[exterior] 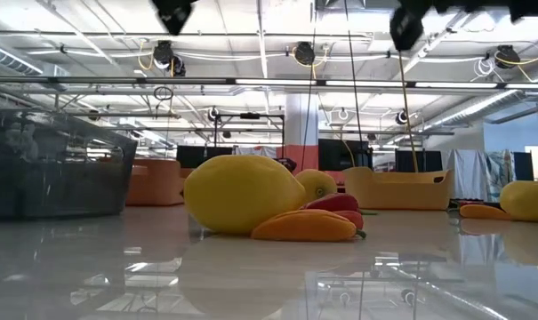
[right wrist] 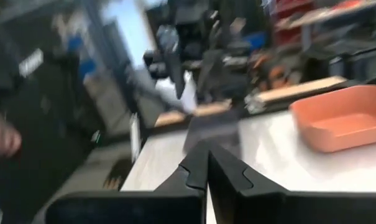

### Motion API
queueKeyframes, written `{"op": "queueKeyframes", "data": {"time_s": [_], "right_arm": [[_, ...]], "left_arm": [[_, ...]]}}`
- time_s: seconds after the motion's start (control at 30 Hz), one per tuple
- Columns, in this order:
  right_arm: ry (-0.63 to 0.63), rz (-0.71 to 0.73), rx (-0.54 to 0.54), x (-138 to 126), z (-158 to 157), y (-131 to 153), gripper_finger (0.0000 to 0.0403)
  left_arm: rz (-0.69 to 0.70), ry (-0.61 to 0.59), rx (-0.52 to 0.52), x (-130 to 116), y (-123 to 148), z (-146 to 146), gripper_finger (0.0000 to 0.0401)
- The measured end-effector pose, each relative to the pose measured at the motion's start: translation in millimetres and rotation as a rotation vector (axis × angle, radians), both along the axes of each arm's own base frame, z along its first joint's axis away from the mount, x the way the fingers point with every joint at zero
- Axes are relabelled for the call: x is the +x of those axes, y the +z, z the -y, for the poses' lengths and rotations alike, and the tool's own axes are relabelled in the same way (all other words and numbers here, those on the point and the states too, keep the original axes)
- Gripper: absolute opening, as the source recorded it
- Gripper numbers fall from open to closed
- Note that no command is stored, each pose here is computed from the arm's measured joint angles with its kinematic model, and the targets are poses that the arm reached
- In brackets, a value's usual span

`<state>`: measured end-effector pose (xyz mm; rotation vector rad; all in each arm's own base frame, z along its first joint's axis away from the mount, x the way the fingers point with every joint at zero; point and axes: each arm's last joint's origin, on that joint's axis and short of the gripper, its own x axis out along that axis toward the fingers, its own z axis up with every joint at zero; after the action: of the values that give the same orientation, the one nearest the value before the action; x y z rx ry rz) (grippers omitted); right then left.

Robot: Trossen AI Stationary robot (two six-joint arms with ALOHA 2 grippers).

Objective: Sort produce into baskets
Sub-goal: Put the yellow lemon into the black bin

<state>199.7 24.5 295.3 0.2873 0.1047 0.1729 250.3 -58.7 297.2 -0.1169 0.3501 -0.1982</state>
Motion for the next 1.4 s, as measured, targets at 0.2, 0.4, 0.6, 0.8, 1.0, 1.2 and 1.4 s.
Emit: {"op": "queueKeyframes", "data": {"time_s": [0.2,0.4,0.6,0.8,1.0,1.2,1.4], "right_arm": [[0.141,-0.149,-0.094,13.8,-13.1,7.1,0.0000],[0.193,-0.211,-0.165,16.0,-21.0,-0.3,0.0000],[0.204,-0.213,-0.193,17.2,-23.7,-2.1,0.0000],[0.144,-0.236,-0.159,18.6,-22.5,-3.5,0.0000],[0.139,-0.238,-0.157,18.5,-22.3,-3.6,0.0000],[0.146,-0.262,-0.183,17.5,-22.1,-6.2,0.0000],[0.153,-0.284,-0.207,16.5,-21.9,-8.8,0.0000]], "left_arm": [[-0.133,-0.075,0.068,51.0,19.8,31.2,0.0139],[-0.349,-0.063,0.063,90.4,5.8,48.1,0.0172],[-0.462,-0.116,0.075,110.6,-22.2,56.1,0.0254],[-0.631,-0.121,0.107,116.2,-57.4,58.3,0.0314],[-0.737,-0.163,0.021,125.5,-89.7,68.0,0.0347],[-0.790,-0.122,-0.014,132.1,-113.4,75.5,0.0352],[-0.792,-0.095,0.034,133.5,-125.8,83.5,0.0352]]}}
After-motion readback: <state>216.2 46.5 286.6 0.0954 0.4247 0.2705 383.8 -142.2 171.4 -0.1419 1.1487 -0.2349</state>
